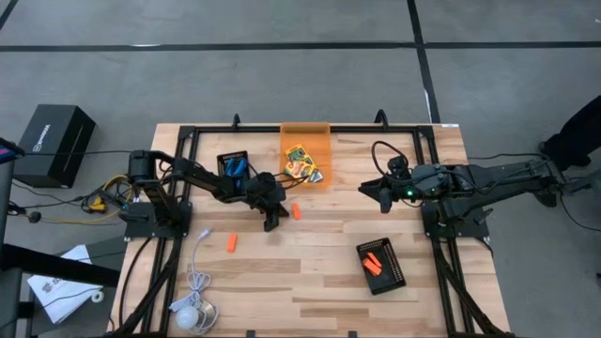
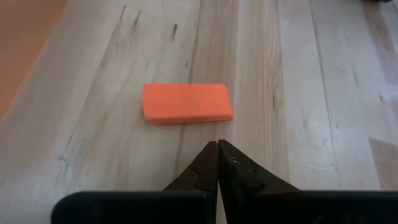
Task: Pick & Place School Supplies
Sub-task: Put the orange eraser into the bottom black bin
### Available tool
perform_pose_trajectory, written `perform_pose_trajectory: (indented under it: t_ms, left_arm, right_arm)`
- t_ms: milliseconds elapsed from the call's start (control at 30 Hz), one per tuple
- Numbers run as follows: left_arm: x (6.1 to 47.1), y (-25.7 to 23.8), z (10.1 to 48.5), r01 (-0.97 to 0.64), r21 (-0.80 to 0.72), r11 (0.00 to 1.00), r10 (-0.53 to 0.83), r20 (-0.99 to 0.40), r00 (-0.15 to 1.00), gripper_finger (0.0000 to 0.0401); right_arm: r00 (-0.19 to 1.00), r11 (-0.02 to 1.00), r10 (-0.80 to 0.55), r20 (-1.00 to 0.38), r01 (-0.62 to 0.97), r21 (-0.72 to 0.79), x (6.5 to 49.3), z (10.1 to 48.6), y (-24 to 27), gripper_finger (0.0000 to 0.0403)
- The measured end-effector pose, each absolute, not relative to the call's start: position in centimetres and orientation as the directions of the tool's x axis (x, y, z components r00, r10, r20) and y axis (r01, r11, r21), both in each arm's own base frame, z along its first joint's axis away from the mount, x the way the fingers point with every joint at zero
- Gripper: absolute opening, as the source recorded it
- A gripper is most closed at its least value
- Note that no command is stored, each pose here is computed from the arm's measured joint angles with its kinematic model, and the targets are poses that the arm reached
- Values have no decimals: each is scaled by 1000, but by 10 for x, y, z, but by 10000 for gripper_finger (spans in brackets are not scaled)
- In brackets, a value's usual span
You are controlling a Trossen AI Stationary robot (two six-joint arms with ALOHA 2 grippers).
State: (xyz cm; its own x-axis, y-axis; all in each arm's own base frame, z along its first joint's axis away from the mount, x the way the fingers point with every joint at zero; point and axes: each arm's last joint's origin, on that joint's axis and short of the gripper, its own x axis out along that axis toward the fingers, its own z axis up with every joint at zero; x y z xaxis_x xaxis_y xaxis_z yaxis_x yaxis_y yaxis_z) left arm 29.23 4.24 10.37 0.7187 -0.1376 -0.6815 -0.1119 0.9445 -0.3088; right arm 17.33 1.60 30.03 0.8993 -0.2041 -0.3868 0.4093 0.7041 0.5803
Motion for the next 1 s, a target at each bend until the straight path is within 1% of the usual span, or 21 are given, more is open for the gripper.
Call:
perform_pose_trajectory:
  t_ms: [200,500,1000]
  left_arm:
    - [294,43,105,-112,-311,944,-136,-674,726,1]
    - [311,46,123,-81,-282,956,-115,-613,782,1]
    - [308,48,120,-112,-266,957,-91,-646,758,1]
  right_arm:
    - [899,704,-204,-387,409,580,173,300,16,120]
    - [899,704,-204,-387,409,580,173,300,16,120]
    - [896,705,-204,-393,414,577,177,298,17,120]
